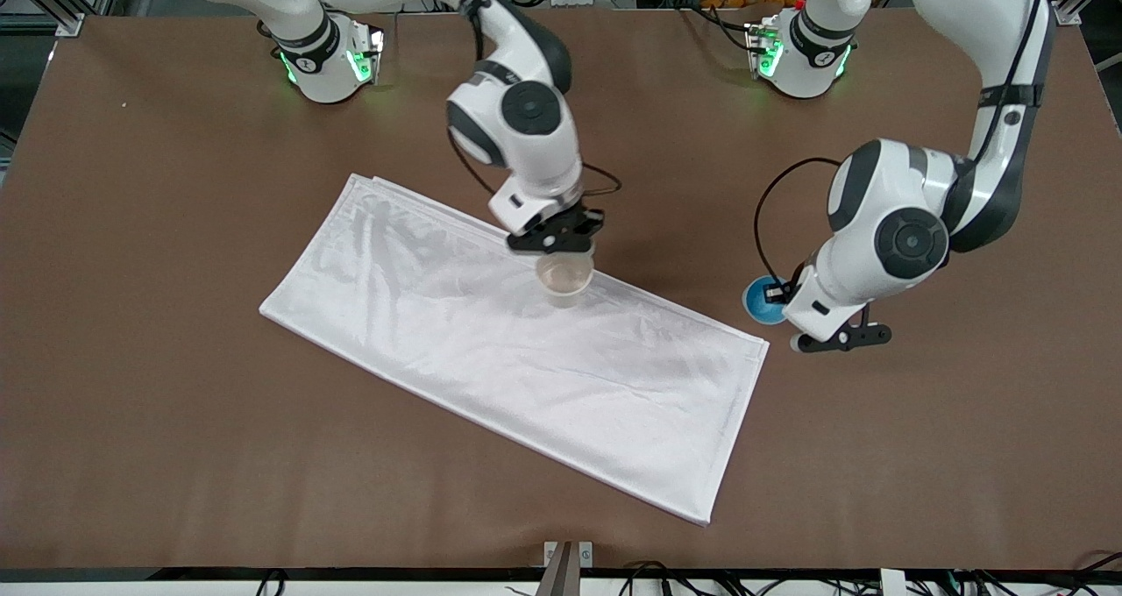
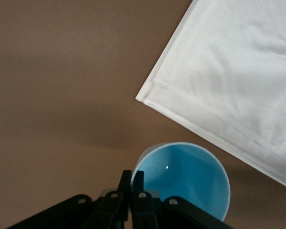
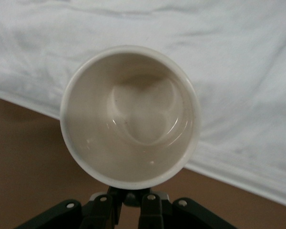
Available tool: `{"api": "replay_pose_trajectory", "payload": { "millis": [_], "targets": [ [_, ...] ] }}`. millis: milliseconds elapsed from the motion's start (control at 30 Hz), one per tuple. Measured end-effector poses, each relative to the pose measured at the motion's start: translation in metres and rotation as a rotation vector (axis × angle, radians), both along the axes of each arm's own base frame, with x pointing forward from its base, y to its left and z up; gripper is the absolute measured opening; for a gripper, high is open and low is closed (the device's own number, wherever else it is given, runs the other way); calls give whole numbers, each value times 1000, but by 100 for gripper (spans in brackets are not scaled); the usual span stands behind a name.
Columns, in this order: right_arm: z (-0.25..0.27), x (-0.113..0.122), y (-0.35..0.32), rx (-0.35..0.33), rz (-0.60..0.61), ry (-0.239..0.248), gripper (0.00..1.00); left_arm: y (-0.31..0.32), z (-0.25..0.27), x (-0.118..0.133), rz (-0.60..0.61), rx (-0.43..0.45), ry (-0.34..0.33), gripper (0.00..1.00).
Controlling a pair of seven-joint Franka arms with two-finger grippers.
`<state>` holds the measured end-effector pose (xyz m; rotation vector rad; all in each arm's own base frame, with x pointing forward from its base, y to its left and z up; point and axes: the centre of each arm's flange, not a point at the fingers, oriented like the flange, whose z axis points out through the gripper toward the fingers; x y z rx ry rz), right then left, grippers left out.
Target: Place blue cup into white mug on table
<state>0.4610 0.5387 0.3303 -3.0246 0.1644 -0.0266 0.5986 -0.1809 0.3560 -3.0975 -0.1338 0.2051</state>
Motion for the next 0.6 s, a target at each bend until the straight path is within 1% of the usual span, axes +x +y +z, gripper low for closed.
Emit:
{"api": "replay_pose_trajectory", "payload": {
  "millis": [133, 233, 300, 467, 600],
  "targets": [
    [-21, -34, 48, 39, -29, 7, 19, 10, 9, -18, -6, -2, -25, 5],
    [-37, -53, 74, 63, -46, 6, 19, 13, 12, -27, -8, -4, -38, 5],
    [-48, -63, 86, 67, -52, 4, 19, 13, 13, -31, -9, -4, -43, 5],
    [-65, -75, 101, 61, -60, 5, 19, 13, 11, -33, -10, -4, -44, 5],
    [-72, -76, 105, 58, -66, 4, 19, 13, 11, -33, -10, -4, -44, 5]
  ]
}}
